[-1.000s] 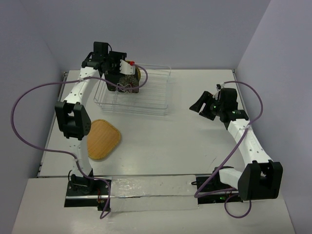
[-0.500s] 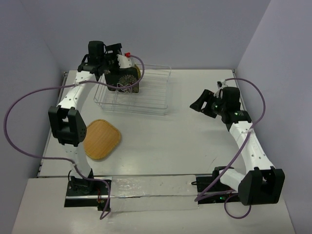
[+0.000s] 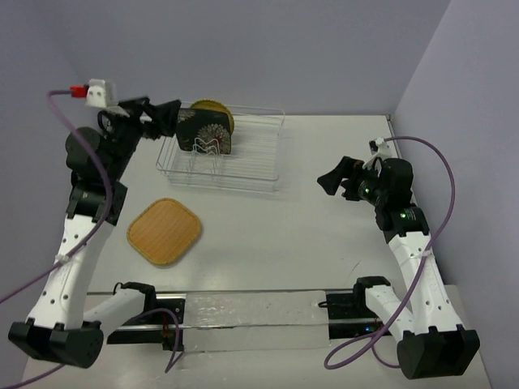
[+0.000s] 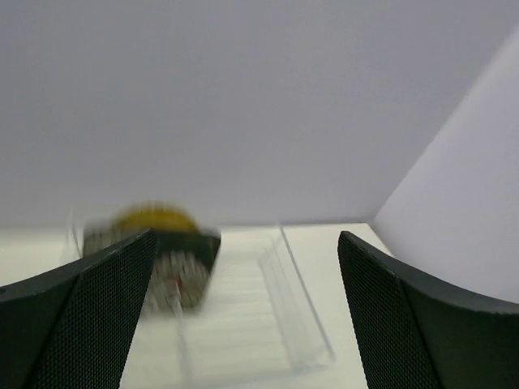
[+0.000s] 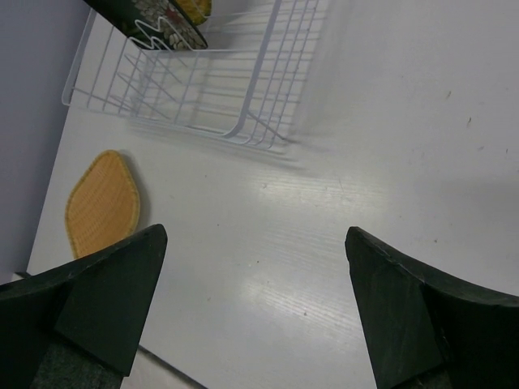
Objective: Load the plates into the dish rack
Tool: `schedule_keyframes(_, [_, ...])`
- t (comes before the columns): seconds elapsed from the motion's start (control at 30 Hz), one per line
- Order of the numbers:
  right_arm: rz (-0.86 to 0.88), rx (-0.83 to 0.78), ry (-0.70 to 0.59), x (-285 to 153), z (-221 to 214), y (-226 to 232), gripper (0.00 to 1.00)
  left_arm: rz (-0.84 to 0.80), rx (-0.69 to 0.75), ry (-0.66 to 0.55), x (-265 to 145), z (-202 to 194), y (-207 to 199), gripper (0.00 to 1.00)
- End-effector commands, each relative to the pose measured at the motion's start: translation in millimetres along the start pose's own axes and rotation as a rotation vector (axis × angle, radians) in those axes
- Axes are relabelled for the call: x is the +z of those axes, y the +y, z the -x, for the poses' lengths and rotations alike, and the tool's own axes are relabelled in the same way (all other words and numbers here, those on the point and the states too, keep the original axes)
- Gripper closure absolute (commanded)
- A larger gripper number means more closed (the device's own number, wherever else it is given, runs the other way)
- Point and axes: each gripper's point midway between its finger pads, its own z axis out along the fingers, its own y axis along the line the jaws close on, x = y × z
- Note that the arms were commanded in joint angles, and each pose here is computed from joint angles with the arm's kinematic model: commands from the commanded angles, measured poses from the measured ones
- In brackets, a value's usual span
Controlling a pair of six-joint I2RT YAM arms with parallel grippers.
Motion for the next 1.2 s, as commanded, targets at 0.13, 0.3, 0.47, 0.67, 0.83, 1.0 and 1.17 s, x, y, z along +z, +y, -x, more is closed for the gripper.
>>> schedule_keyframes(0.13, [-0.009,0.062,0.012,5.4,-19.1,-8.0,0.00,0.977,-0.645,0.350,-158.3,-196.7,105.6,0.01])
schedule_keyframes(0.3, [0.033,0.090,0.055,9.7,-29.5,-3.7,0.00,1.160,-0.721,0.329,-221.7,-222.5,114.5,0.01])
schedule_keyframes(0.47, [0.054,0.092,0.071,11.8,-34.7,-0.8,0.00,1.290,-0.732,0.433,-259.9,-264.4,122.6,0.01])
schedule_keyframes(0.67, [0.079,0.071,0.081,11.5,-37.8,4.9,0.00,1.366,-0.798,0.528,-282.4,-298.2,122.2,0.01])
schedule_keyframes(0.83, [0.102,0.056,0.104,13.8,-43.5,10.2,0.00,1.467,-0.872,0.519,-301.0,-314.1,121.0,0.01])
schedule_keyframes(1.0, [0.101,0.059,0.125,18.0,-48.4,10.6,0.00,1.573,-0.887,0.494,-316.2,-322.9,125.8,0.01])
schedule_keyframes(1.17, [0.100,0.063,0.135,20.2,-50.0,9.7,0.00,1.542,-0.916,0.454,-307.4,-337.0,132.3,0.01])
